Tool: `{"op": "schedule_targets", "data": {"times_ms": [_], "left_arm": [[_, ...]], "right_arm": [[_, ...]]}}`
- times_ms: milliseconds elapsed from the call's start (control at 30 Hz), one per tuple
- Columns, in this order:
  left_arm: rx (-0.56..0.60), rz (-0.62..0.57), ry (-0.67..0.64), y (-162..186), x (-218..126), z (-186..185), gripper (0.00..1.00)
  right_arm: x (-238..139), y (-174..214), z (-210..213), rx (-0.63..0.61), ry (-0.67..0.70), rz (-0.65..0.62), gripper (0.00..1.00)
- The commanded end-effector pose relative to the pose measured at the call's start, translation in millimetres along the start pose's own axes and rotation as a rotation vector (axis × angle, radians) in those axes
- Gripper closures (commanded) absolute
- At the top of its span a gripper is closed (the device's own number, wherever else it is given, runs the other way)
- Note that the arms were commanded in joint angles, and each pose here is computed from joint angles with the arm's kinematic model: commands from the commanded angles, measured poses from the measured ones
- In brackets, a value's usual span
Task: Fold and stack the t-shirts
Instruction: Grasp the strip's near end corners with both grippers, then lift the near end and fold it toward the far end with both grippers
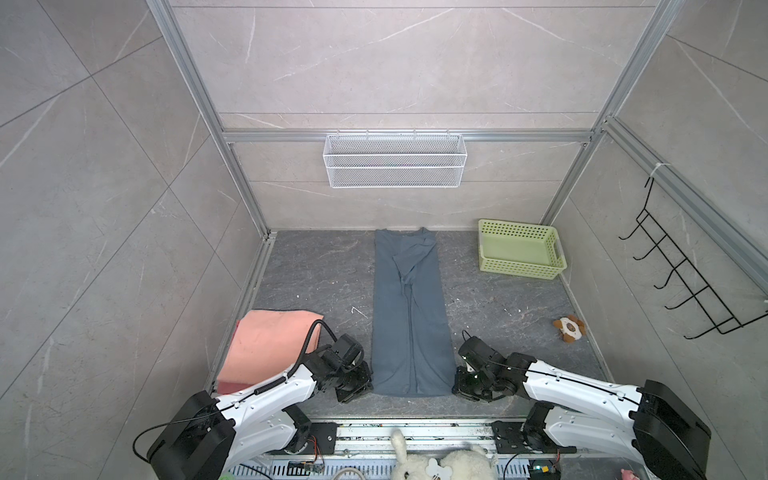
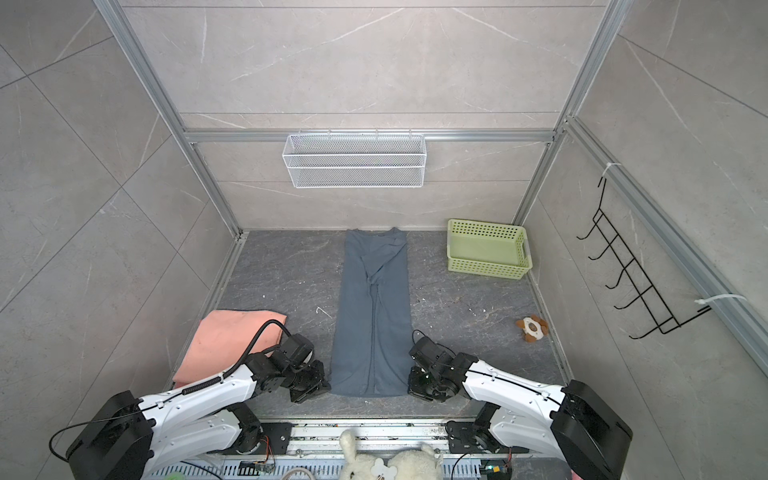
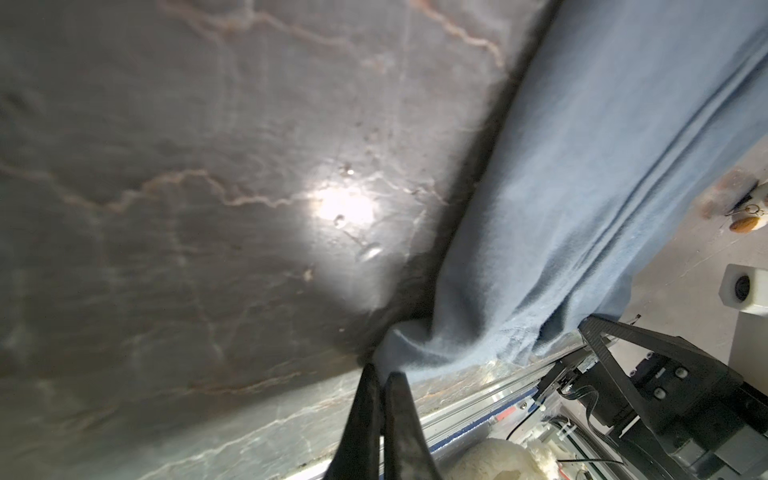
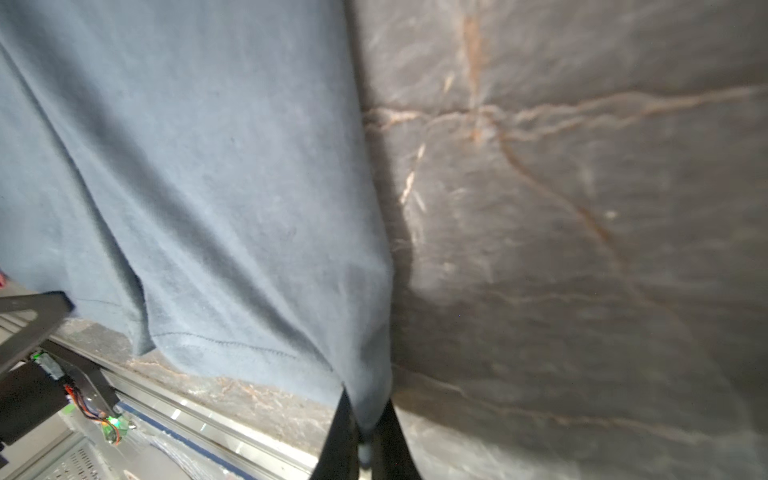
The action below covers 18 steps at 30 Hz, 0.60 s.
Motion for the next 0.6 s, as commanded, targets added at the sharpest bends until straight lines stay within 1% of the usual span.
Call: {"op": "schedule_targets", "data": {"times_ms": [0,133,267,367,467,567], "left_arm": [[0.018,-0.051,0.024,-1,-12,-18,1.00],[0.035,-0.104,0.051,-5,-24,-32,1.00],[0.082,-0.157,0.078,-14,-34,-53,1.00],[0.124,-0.207,0.058,-27,-36,-68,1.00],[0.158,-0.226,0.043,-42,-33,-86,1.00],[0.171,-0.254,0.049,-62,-30,-102,1.00]], "right_arm": [[-15,0,4,-0.054,0.021,-0.026,0.92],[-28,-8,24,-0.103,-0.025,-0.067,0.91],[-40,-23,43,-0.162,0.021,-0.129,0.92],[-43,-37,55,-0.199,0.029,-0.172,0.92],[-45,-58,62,-0.186,0.043,-0.208,0.92],[-48,-87,71,-0.157,0.022,-0.243,0.92]]}}
Point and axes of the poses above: each gripper's point midway between its finger pads, its own x axis out along the fingers, its own z axis along the line the jaws close on, y = z × x, the point moved 7 cm from there along -x, back along the fingers, and after that the axes turned 5 degrees about x, right-handed, at the moved point
